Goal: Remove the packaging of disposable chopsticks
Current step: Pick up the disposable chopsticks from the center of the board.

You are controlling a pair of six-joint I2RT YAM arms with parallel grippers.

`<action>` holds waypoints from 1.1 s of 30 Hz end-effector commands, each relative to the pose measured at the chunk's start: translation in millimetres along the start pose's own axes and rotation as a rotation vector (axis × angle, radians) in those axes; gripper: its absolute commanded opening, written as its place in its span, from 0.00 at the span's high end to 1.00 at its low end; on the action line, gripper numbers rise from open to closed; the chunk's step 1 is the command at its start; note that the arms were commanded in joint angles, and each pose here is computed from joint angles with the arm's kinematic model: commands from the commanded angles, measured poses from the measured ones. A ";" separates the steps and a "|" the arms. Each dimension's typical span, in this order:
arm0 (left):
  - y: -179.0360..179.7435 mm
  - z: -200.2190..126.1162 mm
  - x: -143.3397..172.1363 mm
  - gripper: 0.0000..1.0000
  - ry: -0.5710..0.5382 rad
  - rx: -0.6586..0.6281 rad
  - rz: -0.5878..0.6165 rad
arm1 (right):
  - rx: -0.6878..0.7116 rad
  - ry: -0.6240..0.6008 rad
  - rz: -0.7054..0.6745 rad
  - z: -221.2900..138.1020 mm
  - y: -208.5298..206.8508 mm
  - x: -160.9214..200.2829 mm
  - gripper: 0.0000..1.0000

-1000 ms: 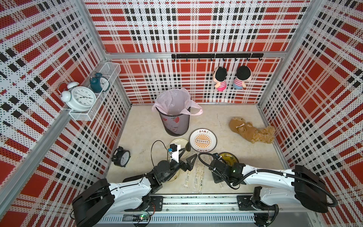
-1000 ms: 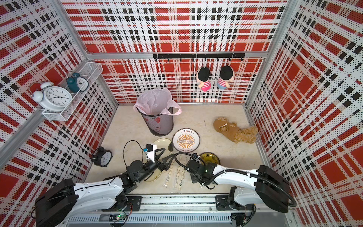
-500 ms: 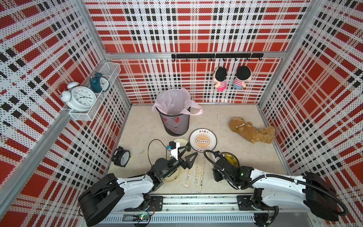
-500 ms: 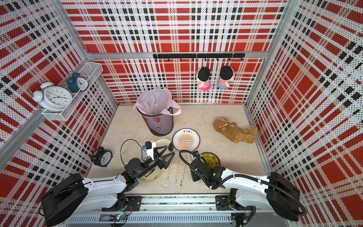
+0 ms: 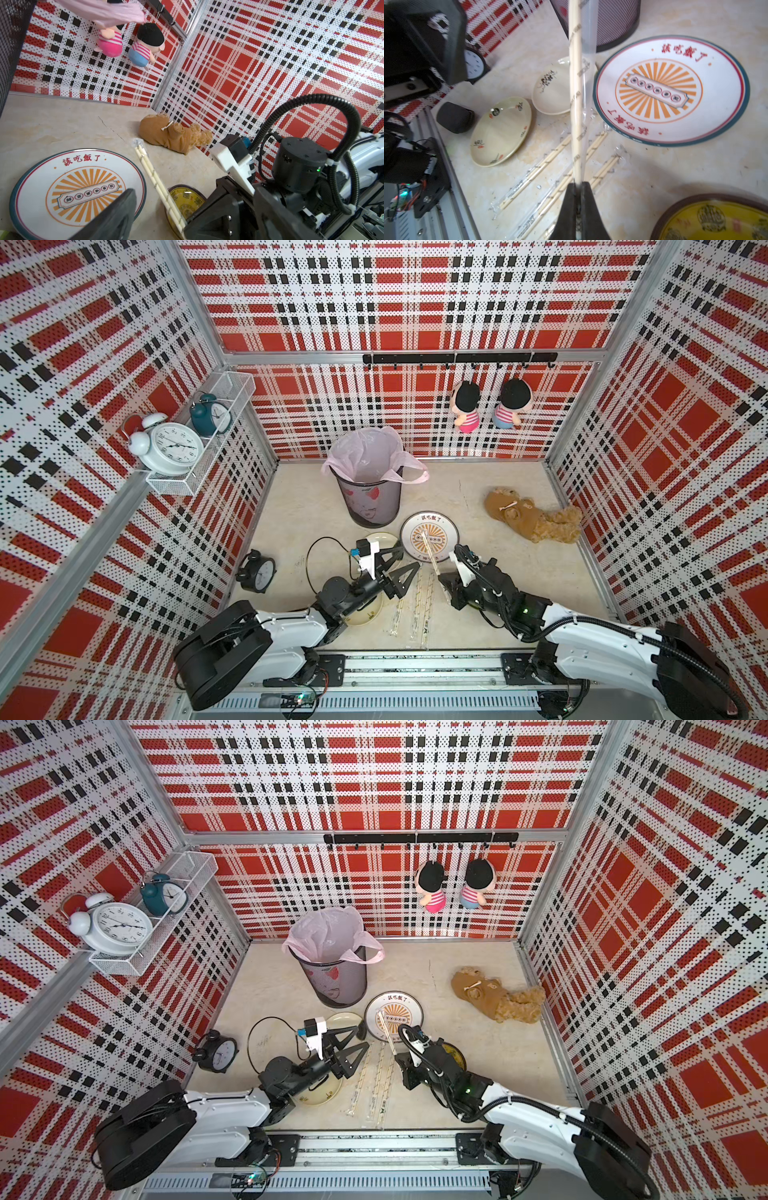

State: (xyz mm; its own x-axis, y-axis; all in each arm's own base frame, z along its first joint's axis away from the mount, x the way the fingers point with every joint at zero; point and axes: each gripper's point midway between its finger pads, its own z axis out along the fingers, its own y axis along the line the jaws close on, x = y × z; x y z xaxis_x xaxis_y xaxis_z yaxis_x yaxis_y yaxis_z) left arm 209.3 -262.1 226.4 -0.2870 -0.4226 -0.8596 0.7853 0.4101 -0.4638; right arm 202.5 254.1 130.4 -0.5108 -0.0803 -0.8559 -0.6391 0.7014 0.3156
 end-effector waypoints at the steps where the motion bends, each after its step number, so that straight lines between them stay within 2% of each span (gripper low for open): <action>1: -9.4 -4.2 -15.8 0.09 -0.062 0.027 0.050 | -0.152 -0.163 -0.105 -14.8 30.1 -38.6 1.00; 8: -38.9 -4.6 -27.0 0.12 -0.116 0.091 0.134 | -0.320 -0.263 -0.188 -34.0 60.9 -53.3 1.00; 11: -43.8 -1.1 -30.3 0.17 -0.126 0.093 0.149 | -0.383 -0.291 -0.223 -39.5 71.2 -54.0 1.00; 17: -46.2 4.0 -31.0 0.22 -0.138 0.099 0.140 | -0.479 -0.296 -0.256 -42.8 86.7 -50.9 1.00; 22: -53.4 11.6 -31.4 0.32 -0.137 0.129 0.144 | -0.522 -0.280 -0.271 -38.4 94.5 -50.4 1.00; 31: -54.8 13.9 -31.1 0.63 -0.144 0.134 0.146 | -0.547 -0.287 -0.296 -32.7 99.8 -52.9 1.00; 33: -54.9 13.0 -30.3 0.75 -0.144 0.137 0.143 | -0.548 -0.290 -0.301 -31.9 100.4 -53.7 1.00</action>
State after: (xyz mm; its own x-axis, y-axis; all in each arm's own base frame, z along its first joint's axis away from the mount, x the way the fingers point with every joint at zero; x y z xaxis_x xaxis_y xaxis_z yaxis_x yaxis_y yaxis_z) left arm 185.1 -282.1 269.7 -0.1190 -0.4565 -0.8817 0.8698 0.3804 -0.3143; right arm 147.1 302.3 198.6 -0.2141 -0.0180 -0.9766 -0.9490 0.2408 0.2036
